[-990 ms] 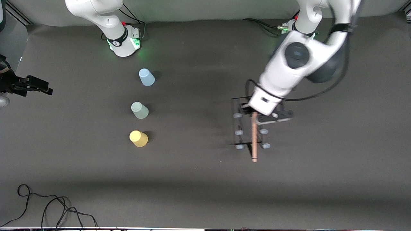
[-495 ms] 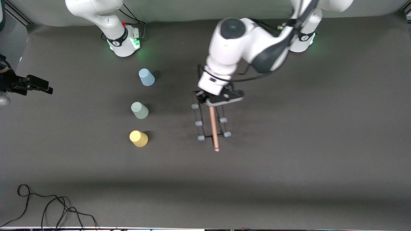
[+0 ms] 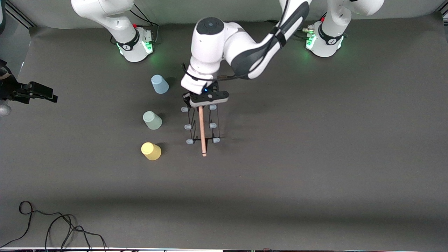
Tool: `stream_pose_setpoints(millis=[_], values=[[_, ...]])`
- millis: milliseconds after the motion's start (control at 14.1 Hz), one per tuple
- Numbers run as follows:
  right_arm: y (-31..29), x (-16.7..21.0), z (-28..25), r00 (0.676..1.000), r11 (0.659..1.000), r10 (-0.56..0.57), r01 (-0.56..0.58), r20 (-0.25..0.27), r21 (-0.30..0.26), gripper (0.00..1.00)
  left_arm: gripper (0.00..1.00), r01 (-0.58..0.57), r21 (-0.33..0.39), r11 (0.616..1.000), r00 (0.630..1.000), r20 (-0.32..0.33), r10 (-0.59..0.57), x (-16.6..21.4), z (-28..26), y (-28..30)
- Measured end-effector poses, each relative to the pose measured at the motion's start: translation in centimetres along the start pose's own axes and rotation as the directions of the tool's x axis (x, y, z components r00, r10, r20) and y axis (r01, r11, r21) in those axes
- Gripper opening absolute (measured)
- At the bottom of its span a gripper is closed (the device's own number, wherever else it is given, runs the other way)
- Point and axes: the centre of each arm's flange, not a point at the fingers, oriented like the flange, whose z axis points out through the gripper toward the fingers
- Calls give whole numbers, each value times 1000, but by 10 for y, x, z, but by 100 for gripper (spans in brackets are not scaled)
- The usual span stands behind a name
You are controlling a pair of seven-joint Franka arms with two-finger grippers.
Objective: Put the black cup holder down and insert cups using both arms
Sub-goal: 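Carry the holder beside the cups and lower it with the left gripper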
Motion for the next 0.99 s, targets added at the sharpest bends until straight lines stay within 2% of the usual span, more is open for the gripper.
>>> stream_pose_setpoints(millis=[283,636,707,778,919,990], values=[[0,0,0,1000,1000,0,0,0,0,100,9,-12,19,1000,999,-46,13,-22,25,3],[0,0,0,1000,1000,0,0,0,0,100,9,-58,44,997,998,-35,60,-54,43,5],[0,0,0,1000,1000,0,0,0,0,100,16,-67,51,996,997,-32,69,-61,45,5],[0,0,0,1000,1000,0,0,0,0,100,28,-75,56,996,997,-30,77,-65,47,4],[0,0,0,1000,1000,0,0,0,0,100,46,-83,62,995,996,-28,85,-70,50,3],[0,0,0,1000,1000,0,0,0,0,100,46,-88,66,994,996,-26,90,-73,52,3]])
